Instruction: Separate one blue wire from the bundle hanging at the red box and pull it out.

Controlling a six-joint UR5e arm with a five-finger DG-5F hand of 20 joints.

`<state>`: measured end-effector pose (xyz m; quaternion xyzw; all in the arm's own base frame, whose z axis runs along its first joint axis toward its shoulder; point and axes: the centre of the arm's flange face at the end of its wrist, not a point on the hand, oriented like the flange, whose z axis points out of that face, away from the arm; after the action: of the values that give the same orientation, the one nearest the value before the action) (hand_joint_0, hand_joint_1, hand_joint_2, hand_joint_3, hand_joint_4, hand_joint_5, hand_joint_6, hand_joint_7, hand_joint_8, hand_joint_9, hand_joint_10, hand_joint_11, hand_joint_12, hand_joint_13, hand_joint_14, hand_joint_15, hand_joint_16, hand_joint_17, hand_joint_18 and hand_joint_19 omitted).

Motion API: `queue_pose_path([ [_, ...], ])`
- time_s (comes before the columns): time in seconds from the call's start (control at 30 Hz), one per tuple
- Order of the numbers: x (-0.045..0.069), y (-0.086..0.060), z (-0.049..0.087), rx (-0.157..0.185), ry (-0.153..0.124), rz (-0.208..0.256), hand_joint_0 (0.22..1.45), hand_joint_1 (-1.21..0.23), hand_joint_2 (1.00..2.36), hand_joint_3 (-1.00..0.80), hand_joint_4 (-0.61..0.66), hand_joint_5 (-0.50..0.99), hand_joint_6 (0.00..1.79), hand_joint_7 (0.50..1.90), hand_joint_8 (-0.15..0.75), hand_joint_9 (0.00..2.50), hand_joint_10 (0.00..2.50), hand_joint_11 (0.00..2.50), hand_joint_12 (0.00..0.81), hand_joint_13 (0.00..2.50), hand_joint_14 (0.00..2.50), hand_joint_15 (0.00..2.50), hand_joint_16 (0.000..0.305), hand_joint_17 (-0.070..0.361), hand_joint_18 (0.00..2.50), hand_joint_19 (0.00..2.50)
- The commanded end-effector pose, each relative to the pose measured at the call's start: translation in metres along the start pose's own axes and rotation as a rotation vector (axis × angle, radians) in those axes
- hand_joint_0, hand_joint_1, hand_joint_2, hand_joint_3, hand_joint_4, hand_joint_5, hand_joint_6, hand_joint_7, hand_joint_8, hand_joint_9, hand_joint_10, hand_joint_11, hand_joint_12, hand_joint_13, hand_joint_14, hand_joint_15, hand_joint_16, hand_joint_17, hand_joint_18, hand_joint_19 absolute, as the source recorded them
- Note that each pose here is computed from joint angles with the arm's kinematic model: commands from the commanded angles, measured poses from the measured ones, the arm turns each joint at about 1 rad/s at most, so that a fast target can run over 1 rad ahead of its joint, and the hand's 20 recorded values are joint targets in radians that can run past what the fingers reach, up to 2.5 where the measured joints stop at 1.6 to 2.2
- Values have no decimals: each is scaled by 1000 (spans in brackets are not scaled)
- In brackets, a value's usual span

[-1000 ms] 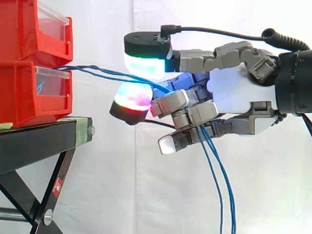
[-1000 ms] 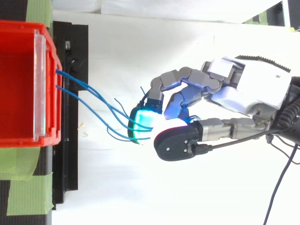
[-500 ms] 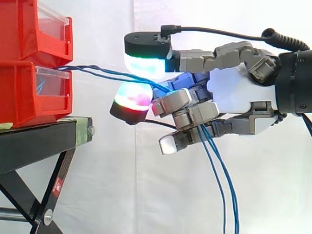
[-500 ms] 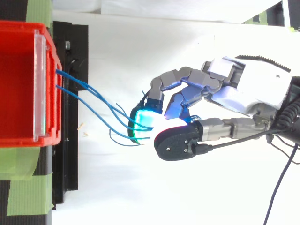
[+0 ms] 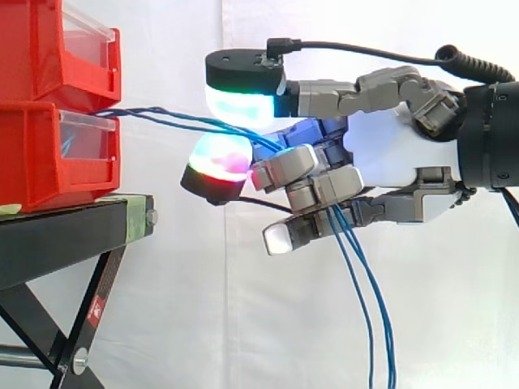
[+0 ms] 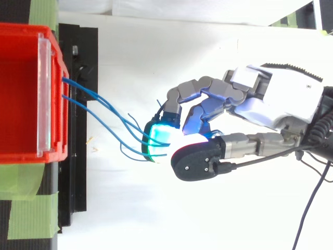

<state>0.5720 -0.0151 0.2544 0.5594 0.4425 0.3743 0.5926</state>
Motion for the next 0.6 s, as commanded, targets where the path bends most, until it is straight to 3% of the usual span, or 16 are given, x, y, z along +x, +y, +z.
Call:
queue_pose_path([
  [0.0,0,4,3,-12,-2,10,615,-610,1015,-331,261,-213,830,1020,334,869,802,1562,343,941,1129,1558,38,85,786,921],
  [0.13,4,22,13,-38,-12,31,614,-611,1016,-333,260,-213,830,1030,329,869,802,1563,340,941,1129,1556,38,85,786,922],
  [0.27,-2,45,25,-32,-57,9,614,-610,1015,-330,264,-213,830,1028,334,869,799,1561,343,941,1130,1556,38,85,786,922],
  [0.43,-9,51,26,1,-83,-55,614,-610,1015,-332,260,-213,831,1029,333,870,801,1558,341,941,1134,1538,38,85,785,921],
  [0.57,-10,50,26,4,-84,-68,614,-612,1015,-321,258,-213,831,1028,335,870,803,1559,341,942,1133,1540,38,85,786,920],
])
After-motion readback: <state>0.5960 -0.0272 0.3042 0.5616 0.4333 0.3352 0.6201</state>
